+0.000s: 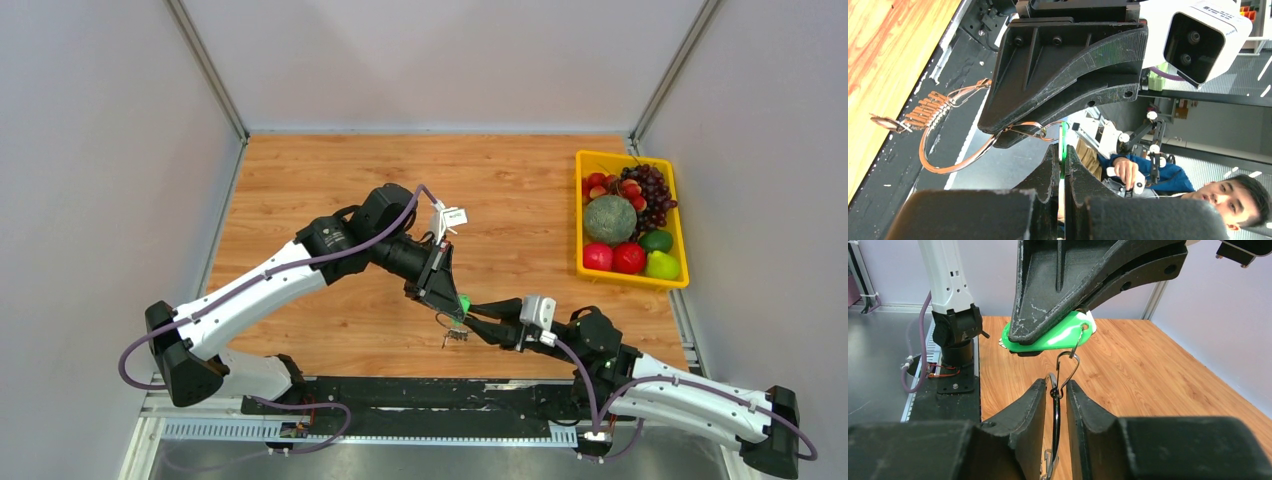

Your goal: Remove the keys from the keyring

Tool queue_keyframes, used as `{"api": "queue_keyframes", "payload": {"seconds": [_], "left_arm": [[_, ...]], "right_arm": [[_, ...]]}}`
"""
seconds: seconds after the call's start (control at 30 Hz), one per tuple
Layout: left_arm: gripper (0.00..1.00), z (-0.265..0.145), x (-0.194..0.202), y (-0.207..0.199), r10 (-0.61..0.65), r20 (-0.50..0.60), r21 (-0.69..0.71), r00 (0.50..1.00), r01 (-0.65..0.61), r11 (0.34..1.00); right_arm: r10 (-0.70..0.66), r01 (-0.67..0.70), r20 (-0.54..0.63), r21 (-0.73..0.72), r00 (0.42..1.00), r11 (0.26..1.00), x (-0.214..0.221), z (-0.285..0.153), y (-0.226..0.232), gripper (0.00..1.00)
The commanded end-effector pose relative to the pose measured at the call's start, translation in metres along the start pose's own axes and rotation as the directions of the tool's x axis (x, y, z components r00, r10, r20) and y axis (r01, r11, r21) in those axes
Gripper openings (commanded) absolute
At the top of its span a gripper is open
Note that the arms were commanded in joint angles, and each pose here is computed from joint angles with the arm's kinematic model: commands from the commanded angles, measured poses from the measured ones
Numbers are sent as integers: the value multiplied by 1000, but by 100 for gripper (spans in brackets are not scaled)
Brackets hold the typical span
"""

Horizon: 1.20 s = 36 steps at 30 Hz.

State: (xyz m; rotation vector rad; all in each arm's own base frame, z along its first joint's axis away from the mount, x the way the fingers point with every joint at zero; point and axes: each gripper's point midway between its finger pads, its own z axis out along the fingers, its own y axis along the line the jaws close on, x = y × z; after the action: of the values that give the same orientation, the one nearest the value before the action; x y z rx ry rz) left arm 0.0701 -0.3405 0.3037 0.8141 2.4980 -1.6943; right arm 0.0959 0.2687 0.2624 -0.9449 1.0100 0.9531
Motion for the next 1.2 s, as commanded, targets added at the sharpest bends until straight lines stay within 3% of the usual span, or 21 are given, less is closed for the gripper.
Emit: {"api": "queue_keyframes", "payload": {"seconds": [0.0, 0.07, 0.17, 0.27, 0.4, 0.57, 0.83, 1.17], "left_arm": [[0, -14, -4, -29, 63, 37, 63, 997, -66, 996], [0, -14, -4, -29, 63, 39, 63, 997, -66, 996], [0, -14, -4, -28, 61, 38, 62, 997, -63, 996], [0, -13, -4, -27, 61, 37, 63, 997, -64, 996], [0, -14, -4, -28, 61, 36, 65, 998, -63, 996], [0, -14, -3, -29, 64, 38, 66, 997, -66, 996], [0, -16, 0, -28, 67, 38, 65, 997, -69, 995], [0, -17, 3, -26, 79, 45, 63, 996, -81, 995]], "right_arm": [[-7, 7, 54, -8, 999, 1000, -20, 3, -1, 24], [-7, 7, 60, -5, 998, 1000, -22, 3, -1, 21], [-5, 5, 71, 3, 997, 1000, -26, 2, -3, 29], [-6, 5, 78, 6, 997, 1000, -29, 2, -3, 31], [-7, 6, 81, 7, 997, 1000, -30, 2, -4, 23], [-1, 0, 71, 8, 997, 1000, -28, 2, -4, 0], [63, -67, 58, 81, 996, 994, -26, 1, -14, 0], [281, -287, 59, 201, 958, 937, -23, 5, -29, 0]]}}
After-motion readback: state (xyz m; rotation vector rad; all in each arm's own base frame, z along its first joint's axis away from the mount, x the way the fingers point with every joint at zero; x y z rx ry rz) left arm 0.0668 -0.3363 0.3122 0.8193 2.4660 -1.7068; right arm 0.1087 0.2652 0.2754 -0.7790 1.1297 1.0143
